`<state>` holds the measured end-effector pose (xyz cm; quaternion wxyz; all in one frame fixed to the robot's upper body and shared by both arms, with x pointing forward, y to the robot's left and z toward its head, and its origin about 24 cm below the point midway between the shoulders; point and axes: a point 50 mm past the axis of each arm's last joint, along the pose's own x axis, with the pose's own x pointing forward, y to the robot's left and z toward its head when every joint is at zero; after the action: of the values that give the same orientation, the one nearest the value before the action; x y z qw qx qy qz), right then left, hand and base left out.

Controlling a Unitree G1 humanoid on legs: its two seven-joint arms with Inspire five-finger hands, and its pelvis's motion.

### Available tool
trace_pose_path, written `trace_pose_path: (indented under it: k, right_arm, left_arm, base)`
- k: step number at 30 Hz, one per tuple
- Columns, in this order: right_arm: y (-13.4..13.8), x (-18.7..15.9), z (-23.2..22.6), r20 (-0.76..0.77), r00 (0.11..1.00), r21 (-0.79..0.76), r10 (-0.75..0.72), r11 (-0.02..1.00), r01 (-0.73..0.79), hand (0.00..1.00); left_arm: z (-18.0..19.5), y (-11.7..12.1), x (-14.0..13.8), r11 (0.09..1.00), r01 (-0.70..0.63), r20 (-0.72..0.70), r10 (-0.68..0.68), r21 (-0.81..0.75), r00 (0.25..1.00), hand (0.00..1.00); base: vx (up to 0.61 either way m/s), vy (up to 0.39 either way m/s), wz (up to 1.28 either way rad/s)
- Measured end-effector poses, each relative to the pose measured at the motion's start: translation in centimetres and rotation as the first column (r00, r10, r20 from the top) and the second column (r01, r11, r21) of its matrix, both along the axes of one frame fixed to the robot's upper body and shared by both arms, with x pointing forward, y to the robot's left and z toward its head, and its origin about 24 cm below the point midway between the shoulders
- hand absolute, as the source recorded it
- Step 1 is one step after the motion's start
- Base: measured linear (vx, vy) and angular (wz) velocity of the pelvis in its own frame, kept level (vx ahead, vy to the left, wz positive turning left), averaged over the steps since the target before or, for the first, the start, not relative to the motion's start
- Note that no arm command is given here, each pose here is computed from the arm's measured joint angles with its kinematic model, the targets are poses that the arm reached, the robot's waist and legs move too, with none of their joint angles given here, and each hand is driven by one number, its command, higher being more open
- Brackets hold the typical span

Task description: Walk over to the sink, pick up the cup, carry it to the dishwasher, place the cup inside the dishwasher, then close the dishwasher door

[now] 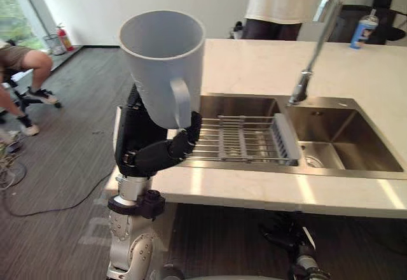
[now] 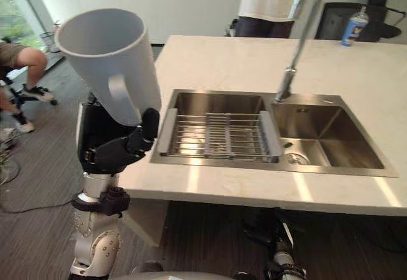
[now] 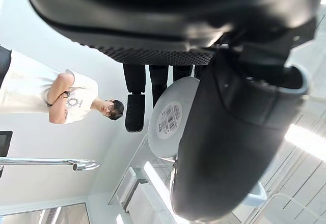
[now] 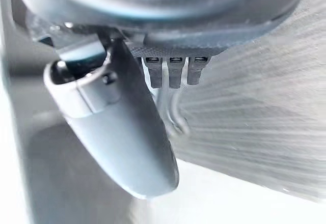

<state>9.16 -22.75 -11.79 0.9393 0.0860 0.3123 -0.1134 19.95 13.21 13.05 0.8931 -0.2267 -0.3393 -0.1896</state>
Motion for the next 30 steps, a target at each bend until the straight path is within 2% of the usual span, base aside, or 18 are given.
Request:
trace_pose_path:
  k: [1,3,5,9,14,18,21,25,28,30]
  right_arm:
    - [0.7,-0.2,-0.4,-0.014,1.000,0.025,0.001,1.000,-0.001,0.90]
    - [3.2,-1.0,-1.9,-0.080,0.997,0.126,0.012,0.992,-0.002,0.90]
    - [3.4,-1.7,-2.4,-0.115,0.993,0.142,0.015,0.990,0.001,0.90]
    - [3.2,-1.9,-2.5,-0.121,0.993,0.134,0.016,0.991,0.000,0.90]
    - [1.7,-1.3,-1.9,-0.090,0.995,0.069,0.046,0.997,-0.039,0.90]
    - [1.8,-1.3,-1.8,-0.087,0.994,0.062,0.063,0.996,-0.058,0.90]
    - [2.7,-0.1,-1.5,-0.047,0.991,0.070,0.126,0.990,-0.123,0.90]
    - [3.4,1.7,-1.2,-0.010,0.983,0.066,0.184,0.981,-0.183,0.90]
    - [3.1,1.9,-1.2,-0.021,0.984,0.053,0.179,0.983,-0.178,0.90]
    - [1.8,2.4,-0.9,-0.031,0.982,0.008,0.187,0.982,-0.187,0.90]
  left_arm:
    - [-0.2,0.0,0.2,1.000,0.005,-0.006,-0.005,0.012,1.000,0.30]
    - [-2.8,1.0,1.2,0.999,-0.034,-0.132,0.037,0.025,0.991,0.30]
    - [-4.1,1.2,1.4,0.998,-0.052,-0.202,0.056,0.025,0.978,0.30]
    - [-4.3,1.4,1.4,0.997,-0.073,-0.225,0.078,0.029,0.971,0.30]
    - [-4.4,0.6,1.4,0.997,-0.064,-0.247,0.073,0.047,0.966,0.30]
    - [-4.4,0.5,1.0,0.995,-0.072,-0.264,0.087,0.066,0.961,0.30]
    - [-4.6,1.3,0.7,0.992,-0.110,-0.276,0.125,0.067,0.953,0.30]
    - [-5.4,2.6,0.1,0.984,-0.156,-0.320,0.177,0.089,0.931,0.30]
    - [-5.7,2.4,-0.1,0.989,-0.121,-0.329,0.142,0.082,0.934,0.30]
    - [-5.6,1.8,-0.1,0.994,-0.093,-0.318,0.108,0.062,0.942,0.30]
  base:
    - [-0.09,0.304,0.71]
    - [-0.08,0.117,0.52]
    - [-0.09,0.123,0.34]
    - [-0.06,0.051,0.09]
    - [-0.02,-0.045,0.27]
    - [0.01,-0.099,0.86]
    - [0.08,-0.089,0.45]
    - [0.08,-0.124,0.89]
    - [0.06,0.001,1.47]
    - [0.04,0.021,1.41]
